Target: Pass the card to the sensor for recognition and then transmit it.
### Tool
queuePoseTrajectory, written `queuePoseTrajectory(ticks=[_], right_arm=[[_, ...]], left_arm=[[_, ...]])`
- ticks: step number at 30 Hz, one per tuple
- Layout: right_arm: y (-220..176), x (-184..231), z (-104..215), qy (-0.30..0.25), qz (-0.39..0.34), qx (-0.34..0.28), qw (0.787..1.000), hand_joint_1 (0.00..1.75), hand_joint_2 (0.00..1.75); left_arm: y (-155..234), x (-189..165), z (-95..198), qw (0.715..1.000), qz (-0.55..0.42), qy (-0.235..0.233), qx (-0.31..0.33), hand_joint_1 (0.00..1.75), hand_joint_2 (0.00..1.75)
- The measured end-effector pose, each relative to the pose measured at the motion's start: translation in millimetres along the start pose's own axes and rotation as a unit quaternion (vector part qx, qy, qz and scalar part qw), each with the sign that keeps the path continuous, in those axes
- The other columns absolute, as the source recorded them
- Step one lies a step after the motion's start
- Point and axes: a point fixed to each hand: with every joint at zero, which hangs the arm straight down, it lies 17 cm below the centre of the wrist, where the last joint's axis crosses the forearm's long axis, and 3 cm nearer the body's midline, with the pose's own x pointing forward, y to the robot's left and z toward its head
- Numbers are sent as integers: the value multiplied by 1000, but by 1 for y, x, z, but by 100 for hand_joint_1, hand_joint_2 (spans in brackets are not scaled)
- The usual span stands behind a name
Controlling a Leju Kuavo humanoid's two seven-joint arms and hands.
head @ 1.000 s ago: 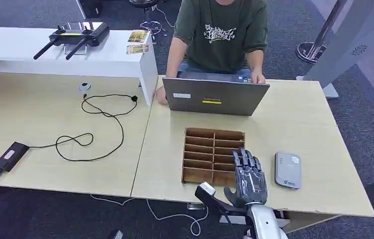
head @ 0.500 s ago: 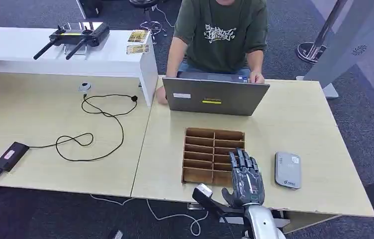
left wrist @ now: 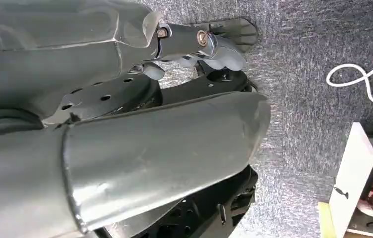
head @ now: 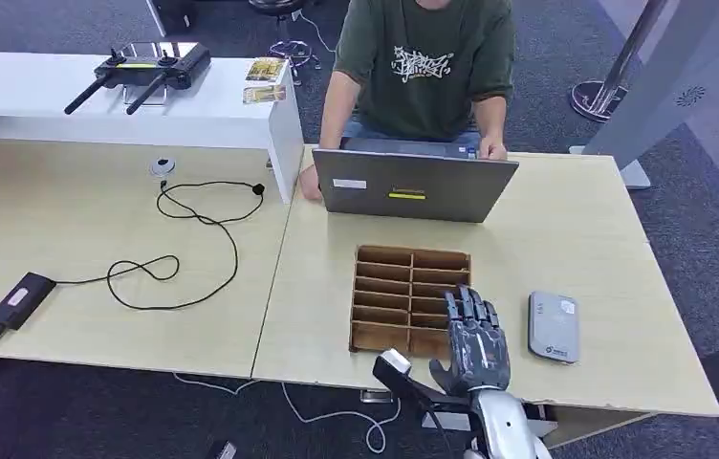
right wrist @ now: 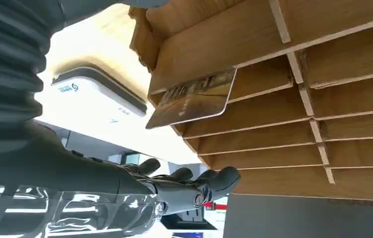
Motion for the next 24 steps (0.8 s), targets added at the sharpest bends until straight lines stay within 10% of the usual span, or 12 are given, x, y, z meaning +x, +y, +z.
queuePoseTrajectory(ticks=[4, 5, 7, 24], right_arm=[[0, -1, 0, 1, 0, 0, 1000, 28, 175], [0, -1, -1, 2, 0, -1, 1000, 133, 175], [-1, -2, -1, 2, -1, -3, 1000, 175, 175], [-7, -5, -2, 6, -4, -12, 1000, 155, 175]], left_arm=[[0, 0, 0, 1000, 0, 0, 0, 0, 0], [0, 0, 0, 1000, 0, 0, 0, 0, 0], [0, 0, 0, 1000, 0, 0, 0, 0, 0], [0, 0, 0, 1000, -1, 0, 0, 0, 0]])
